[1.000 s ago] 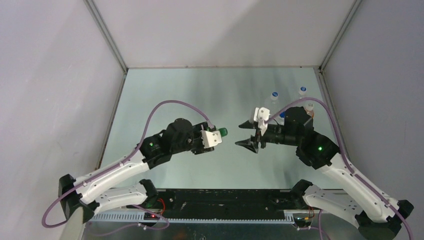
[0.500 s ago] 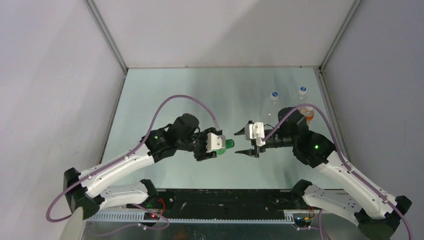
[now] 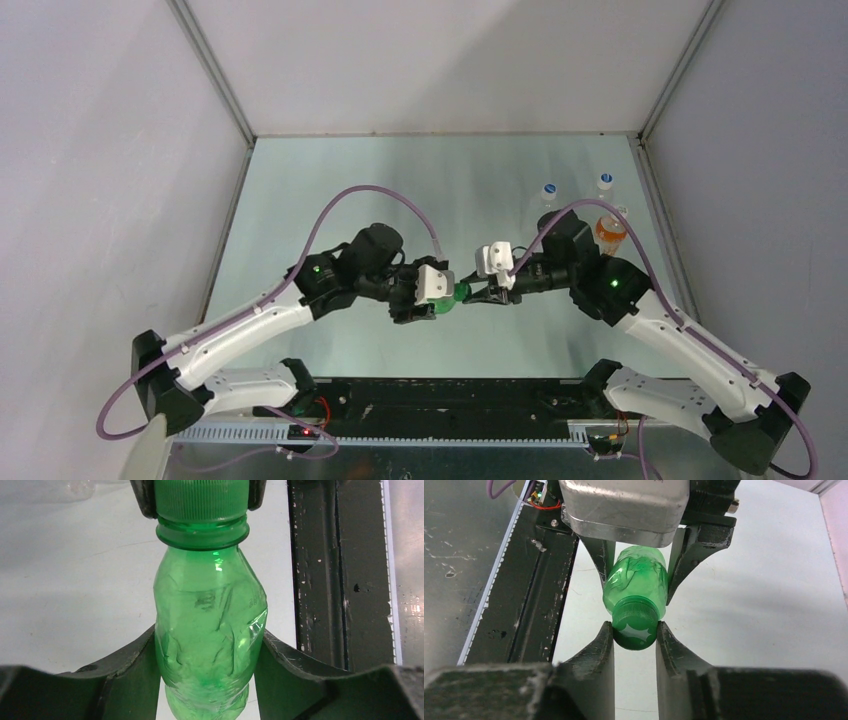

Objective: Screw on the bottle caps

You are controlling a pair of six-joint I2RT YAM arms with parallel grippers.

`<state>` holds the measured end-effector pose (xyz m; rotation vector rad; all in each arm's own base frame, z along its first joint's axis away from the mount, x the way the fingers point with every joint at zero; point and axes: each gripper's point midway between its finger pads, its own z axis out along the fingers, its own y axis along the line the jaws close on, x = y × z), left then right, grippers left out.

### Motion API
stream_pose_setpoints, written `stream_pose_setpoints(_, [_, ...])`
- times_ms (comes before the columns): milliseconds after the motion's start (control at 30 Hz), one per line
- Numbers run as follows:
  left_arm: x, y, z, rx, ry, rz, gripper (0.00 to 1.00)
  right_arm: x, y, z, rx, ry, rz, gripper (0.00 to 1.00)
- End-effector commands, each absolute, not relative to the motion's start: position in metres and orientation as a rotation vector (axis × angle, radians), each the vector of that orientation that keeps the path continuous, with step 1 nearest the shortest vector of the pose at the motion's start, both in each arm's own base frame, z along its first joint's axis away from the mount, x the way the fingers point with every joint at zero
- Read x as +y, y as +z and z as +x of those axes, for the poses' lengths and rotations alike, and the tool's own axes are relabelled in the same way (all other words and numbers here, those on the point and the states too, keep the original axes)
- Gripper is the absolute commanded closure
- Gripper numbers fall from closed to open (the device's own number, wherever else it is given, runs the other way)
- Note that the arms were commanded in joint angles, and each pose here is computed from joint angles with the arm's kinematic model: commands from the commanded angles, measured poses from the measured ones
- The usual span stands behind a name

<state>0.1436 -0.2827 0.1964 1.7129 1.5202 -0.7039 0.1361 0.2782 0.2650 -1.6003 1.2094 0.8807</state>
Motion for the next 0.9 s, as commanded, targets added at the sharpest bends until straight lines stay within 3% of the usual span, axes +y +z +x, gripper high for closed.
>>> stream_pose_setpoints(0, [-0.290, 0.218, 0.150, 1.449, -0.696, 1.708, 0.81, 0.286, 0.285, 0.134, 1.206, 0.942, -1.553, 0.86])
stream_pose_setpoints(33, [-0.290, 0.218, 0.151, 1.449, -0.685, 1.710, 0.81, 0.287, 0.285, 0.134, 1.225, 0.959, -1.539, 0.97])
stream_pose_setpoints(67, [-0.288, 0.218, 0.156, 1.458, -0.654, 1.701, 0.81, 0.288, 0.286, 0.134, 1.276, 0.992, -1.501, 1.00])
stream_pose_setpoints(233, [-0.291, 0.225, 0.184, 1.412, -0.378, 1.598, 0.81, 0.292, 0.282, 0.154, 1.617, 1.054, -1.198, 1.00])
stream_pose_setpoints(367, [-0.274, 0.226, 0.214, 1.377, -0.016, 1.410, 0.82, 0.289, 0.280, 0.174, 1.945, 1.113, -0.715, 1.00])
stream_pose_setpoints(533, [-0.278, 0.224, 0.215, 1.346, 0.029, 1.322, 0.84, 0.284, 0.286, 0.187, 1.880, 1.077, -0.626, 0.99])
stream_pose_setpoints(567, [-0.281, 0.222, 0.212, 1.342, -0.002, 1.342, 0.84, 0.285, 0.292, 0.182, 1.796, 1.069, -0.737, 0.94])
stream_pose_setpoints(600, [-0.279, 0.215, 0.211, 1.370, -0.019, 1.359, 0.84, 0.285, 0.295, 0.178, 1.750, 1.060, -0.804, 0.81])
stream_pose_setpoints(667, [-0.278, 0.207, 0.205, 1.407, -0.107, 1.396, 0.84, 0.280, 0.294, 0.169, 1.624, 0.997, -1.004, 0.65])
stream_pose_setpoints(733, [-0.278, 0.199, 0.197, 1.444, -0.229, 1.434, 0.84, 0.275, 0.296, 0.164, 1.509, 0.935, -1.140, 0.56])
stream_pose_setpoints(867, [-0.283, 0.195, 0.170, 1.458, -0.477, 1.540, 0.83, 0.261, 0.294, 0.156, 1.354, 0.848, -1.320, 0.52])
